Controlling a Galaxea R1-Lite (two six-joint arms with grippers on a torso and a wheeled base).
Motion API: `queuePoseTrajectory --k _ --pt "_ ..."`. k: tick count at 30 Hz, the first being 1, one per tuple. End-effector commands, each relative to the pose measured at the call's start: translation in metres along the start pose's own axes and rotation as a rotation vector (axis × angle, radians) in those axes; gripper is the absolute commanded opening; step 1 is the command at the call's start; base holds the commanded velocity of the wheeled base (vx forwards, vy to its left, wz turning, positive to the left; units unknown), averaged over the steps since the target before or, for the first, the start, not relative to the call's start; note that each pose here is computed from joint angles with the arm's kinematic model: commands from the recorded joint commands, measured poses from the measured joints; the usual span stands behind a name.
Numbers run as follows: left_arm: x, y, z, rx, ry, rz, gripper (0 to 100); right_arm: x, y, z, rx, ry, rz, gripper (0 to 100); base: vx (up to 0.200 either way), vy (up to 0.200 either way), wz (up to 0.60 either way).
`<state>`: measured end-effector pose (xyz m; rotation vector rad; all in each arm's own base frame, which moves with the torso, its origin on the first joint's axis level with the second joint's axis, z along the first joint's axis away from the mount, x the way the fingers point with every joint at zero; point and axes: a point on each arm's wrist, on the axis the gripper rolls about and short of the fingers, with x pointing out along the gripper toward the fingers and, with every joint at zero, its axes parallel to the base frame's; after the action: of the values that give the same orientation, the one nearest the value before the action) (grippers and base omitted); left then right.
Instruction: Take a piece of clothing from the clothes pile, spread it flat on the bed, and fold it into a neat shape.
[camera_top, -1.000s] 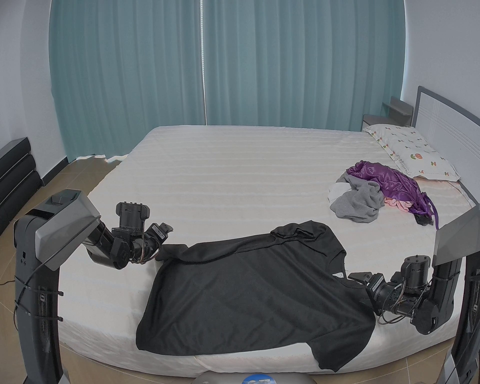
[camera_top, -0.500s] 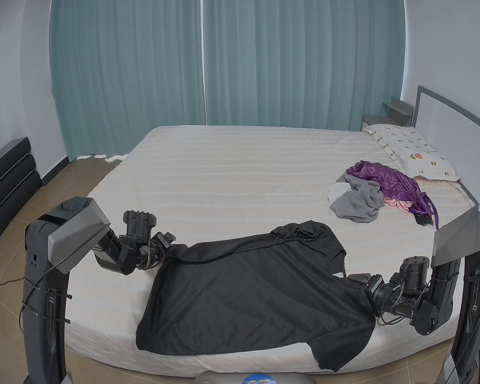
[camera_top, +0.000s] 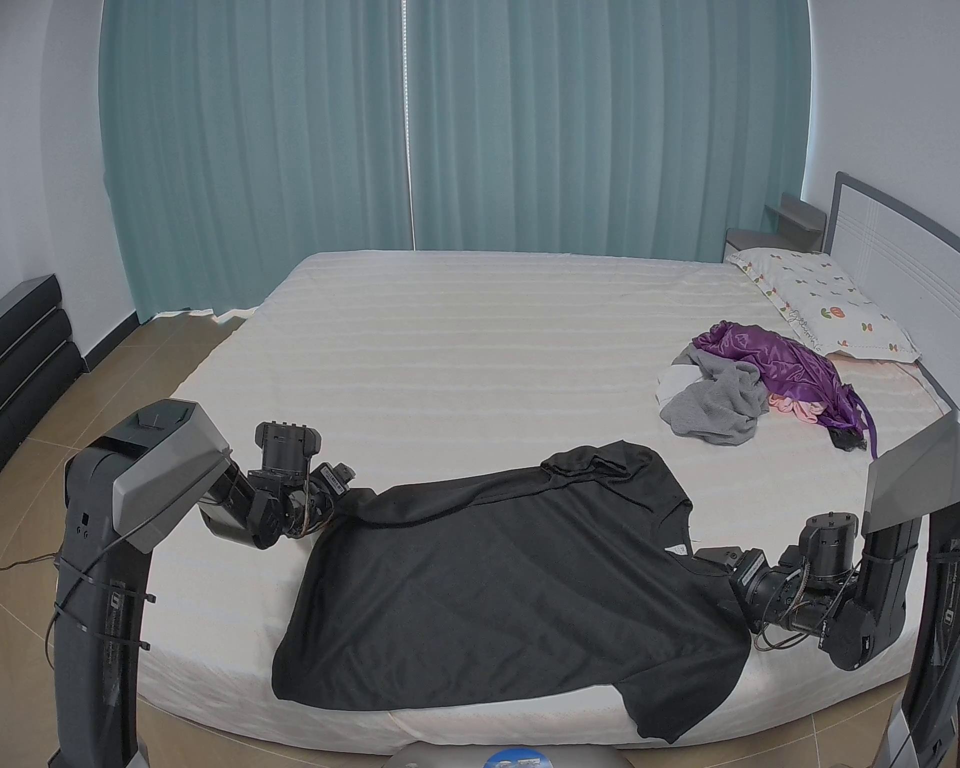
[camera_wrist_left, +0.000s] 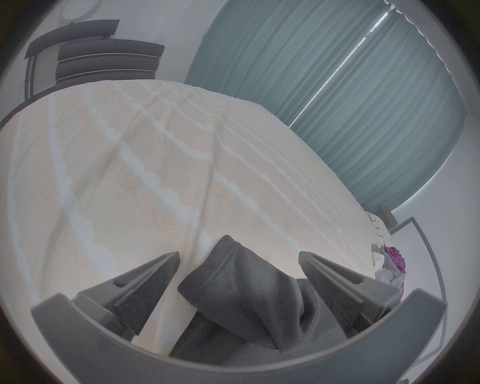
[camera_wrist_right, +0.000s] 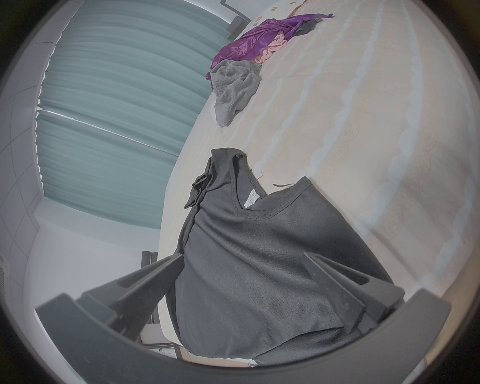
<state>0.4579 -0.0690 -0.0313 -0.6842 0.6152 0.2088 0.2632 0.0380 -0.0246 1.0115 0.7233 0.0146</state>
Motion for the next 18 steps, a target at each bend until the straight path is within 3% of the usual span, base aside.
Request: queuePoseTrajectory --k 1,3,4,8,18 --pt "0.007 0.001 -0.004 0.010 0.005 0.002 100 0.000 0.000 0.000 0.000 0.002 0.000 100 0.000 0.000 0.00" --pt "0.007 0.001 -0.004 0.010 0.005 0.002 100 0.000 0.000 0.000 0.000 0.000 -0.001 100 0.000 0.000 0.00" --pt "0.007 0.002 -0.004 0.009 0.004 0.003 0 0.000 0.000 0.000 0.000 0.000 -0.001 100 0.000 0.000 0.00" --pt "0.010 -0.001 -0.001 0.004 -0.011 -0.006 0 0.000 0.000 0.000 0.000 0.000 -0.001 100 0.000 0.000 0.00" --pt "0.022 -0.009 0.016 -0.023 -0.150 0.020 0 0.000 0.000 -0.001 -0.001 0.002 0.000 100 0.000 0.000 0.00"
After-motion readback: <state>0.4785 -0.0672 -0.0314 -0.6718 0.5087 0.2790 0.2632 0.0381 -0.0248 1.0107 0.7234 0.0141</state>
